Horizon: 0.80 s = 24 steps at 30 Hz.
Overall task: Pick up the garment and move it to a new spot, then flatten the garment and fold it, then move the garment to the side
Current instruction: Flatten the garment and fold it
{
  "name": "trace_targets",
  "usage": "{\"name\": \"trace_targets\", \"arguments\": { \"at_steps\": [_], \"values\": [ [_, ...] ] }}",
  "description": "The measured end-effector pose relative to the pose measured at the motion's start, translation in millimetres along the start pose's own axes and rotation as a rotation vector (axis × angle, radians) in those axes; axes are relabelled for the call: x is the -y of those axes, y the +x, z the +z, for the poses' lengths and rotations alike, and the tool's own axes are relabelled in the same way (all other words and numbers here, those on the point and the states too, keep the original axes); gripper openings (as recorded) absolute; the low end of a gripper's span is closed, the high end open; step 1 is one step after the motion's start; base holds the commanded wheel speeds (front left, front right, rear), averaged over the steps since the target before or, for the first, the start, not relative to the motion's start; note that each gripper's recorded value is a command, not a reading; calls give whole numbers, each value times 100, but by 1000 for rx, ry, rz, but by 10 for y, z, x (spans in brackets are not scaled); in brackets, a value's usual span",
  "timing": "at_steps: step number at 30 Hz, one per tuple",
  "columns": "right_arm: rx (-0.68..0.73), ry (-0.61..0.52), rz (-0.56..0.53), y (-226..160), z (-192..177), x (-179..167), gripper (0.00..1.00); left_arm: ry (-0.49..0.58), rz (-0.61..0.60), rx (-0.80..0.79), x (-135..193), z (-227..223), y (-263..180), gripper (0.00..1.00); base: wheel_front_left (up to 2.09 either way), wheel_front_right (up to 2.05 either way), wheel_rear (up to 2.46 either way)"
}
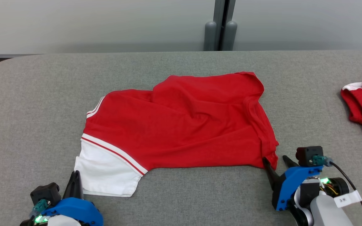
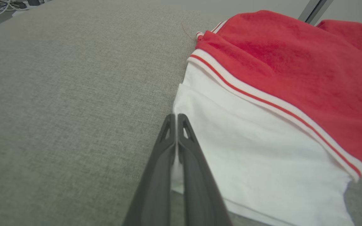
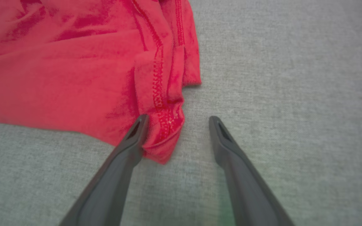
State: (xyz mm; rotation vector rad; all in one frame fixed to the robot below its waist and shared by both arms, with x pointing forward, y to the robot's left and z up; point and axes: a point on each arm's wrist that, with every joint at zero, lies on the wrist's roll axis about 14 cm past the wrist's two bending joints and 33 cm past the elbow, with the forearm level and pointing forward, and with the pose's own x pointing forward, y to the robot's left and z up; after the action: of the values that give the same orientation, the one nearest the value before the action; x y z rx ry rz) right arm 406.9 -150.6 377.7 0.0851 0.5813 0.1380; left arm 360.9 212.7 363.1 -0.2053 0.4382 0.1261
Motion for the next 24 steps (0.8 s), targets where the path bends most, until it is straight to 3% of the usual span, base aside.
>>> {"name": "trace_targets", "arguments": {
  "at_steps": [2, 3, 4, 5, 6, 9, 13, 18, 24],
  "values": [
    [-30, -19, 17, 43, -37, -60, 100, 2, -4, -2, 12, 2, 11, 0, 0, 0, 0],
    [-45, -27, 25, 61, -58, -85, 80, 2, -6, -1, 18, 4, 15, 0, 0, 0, 0],
    [-54, -34, 32, 77, -66, -107, 68, 1, -7, -2, 23, 3, 16, 0, 0, 0, 0],
    [-61, -34, 36, 90, -71, -117, 9, -1, -9, -1, 27, 5, 17, 0, 0, 0, 0],
    [-67, -31, 41, 98, -77, -135, 0, -2, -8, 0, 25, 12, 20, 0, 0, 0, 0],
    [-64, -1, 59, 93, -80, -187, 0, -9, -12, 13, 31, 49, 22, 0, 0, 0, 0],
    [42, 83, 41, 27, 110, -113, 0, -75, -29, 117, 65, 304, 26, 0, 0, 0, 0],
    [264, 219, 77, -181, 707, -109, 0, -197, -96, 328, 201, 941, -3, 0, 0, 0, 0],
    [537, 247, 107, -672, 1584, -18, 0, -273, -271, 568, 538, 1977, -181, 0, 0, 0, 0]
  ]
}}
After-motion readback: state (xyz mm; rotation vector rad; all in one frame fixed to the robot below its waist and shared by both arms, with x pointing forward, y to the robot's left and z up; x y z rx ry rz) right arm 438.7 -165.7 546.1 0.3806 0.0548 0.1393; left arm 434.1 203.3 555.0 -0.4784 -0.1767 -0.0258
